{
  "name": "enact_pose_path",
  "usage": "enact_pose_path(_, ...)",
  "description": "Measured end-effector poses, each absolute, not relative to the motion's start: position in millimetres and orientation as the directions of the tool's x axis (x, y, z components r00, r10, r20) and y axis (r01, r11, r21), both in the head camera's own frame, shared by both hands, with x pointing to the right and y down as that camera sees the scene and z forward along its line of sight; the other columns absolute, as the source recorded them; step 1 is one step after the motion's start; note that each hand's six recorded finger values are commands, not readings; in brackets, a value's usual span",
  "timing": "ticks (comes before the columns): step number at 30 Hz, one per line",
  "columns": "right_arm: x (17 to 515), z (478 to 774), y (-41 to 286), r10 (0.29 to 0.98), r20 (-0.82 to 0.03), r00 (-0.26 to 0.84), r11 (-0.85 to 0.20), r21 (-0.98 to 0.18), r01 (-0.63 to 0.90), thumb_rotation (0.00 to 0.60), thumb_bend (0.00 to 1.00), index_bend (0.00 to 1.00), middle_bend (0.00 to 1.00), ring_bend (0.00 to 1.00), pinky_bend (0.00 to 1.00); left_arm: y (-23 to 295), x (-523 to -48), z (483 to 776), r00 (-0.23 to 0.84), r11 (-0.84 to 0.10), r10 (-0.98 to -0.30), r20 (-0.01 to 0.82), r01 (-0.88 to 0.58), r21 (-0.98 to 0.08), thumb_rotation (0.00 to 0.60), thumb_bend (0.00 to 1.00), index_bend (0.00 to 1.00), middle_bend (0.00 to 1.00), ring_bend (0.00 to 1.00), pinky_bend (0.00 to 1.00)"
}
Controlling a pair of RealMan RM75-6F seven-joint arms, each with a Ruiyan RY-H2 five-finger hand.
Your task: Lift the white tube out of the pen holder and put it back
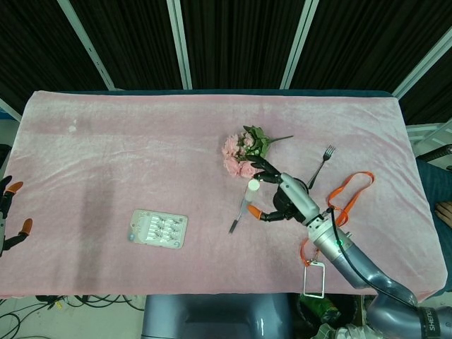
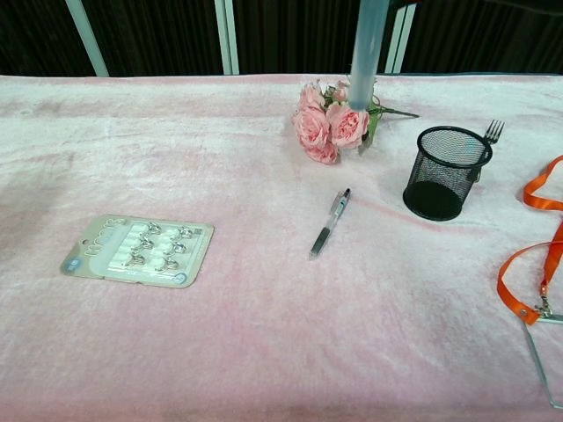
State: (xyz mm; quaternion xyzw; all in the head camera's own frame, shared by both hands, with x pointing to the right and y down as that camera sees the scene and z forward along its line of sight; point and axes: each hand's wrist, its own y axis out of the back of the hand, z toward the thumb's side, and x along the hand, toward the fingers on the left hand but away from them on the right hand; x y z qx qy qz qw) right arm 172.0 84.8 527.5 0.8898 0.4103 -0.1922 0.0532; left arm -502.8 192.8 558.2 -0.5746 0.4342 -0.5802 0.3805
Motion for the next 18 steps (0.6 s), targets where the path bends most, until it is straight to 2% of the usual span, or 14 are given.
enact_pose_path(4,174,509,71,0.734,-0.320,0.600,-0.535,0.272,0.800,0.600,0.35,0.68,0.07,0.09,0.17,193,-503,558,-0.051,-0.334,-0.940,0.337,-0.057,-0.941,0.600,0.35,0.12,0.03,0.00,0.04)
enact_pose_path(7,179,500,62,0.748,-0.268,0.607,-0.471,0.430,0.770,0.600,0.35,0.68,0.06,0.09,0.17,193,-502,559,-0.049,-0.336,-0.940,0.339,-0.056,-0.940,0.600,0.35,0.12,0.03,0.00,0.04)
enact_pose_path(9,182,496,59,0.751,-0.235,0.617,-0.463,0.478,0.746,0.600,0.35,0.68,0.06,0.09,0.17,193,-502,559,-0.049,-0.337,-0.939,0.340,-0.055,-0.940,0.600,0.35,0.12,0.03,0.00,0.04)
enact_pose_path(12,185,498,59,0.729,-0.201,0.654,-0.511,0.477,0.716,0.600,0.35,0.68,0.06,0.09,0.17,193,-502,560,-0.051,-0.339,-0.939,0.341,-0.053,-0.939,0.600,0.35,0.12,0.03,0.00,0.04)
enact_pose_path(15,188,513,67,0.671,-0.221,0.708,-0.609,0.382,0.695,0.600,0.35,0.69,0.05,0.09,0.17,193,-502,560,-0.054,-0.340,-0.938,0.343,-0.053,-0.939,0.600,0.35,0.12,0.03,0.00,0.04)
enact_pose_path(18,192,533,78,0.600,-0.278,0.750,-0.715,0.233,0.659,0.600,0.35,0.69,0.05,0.09,0.17,193,-503,560,-0.058,-0.339,-0.938,0.341,-0.050,-0.940,0.600,0.35,0.12,0.03,0.00,0.04)
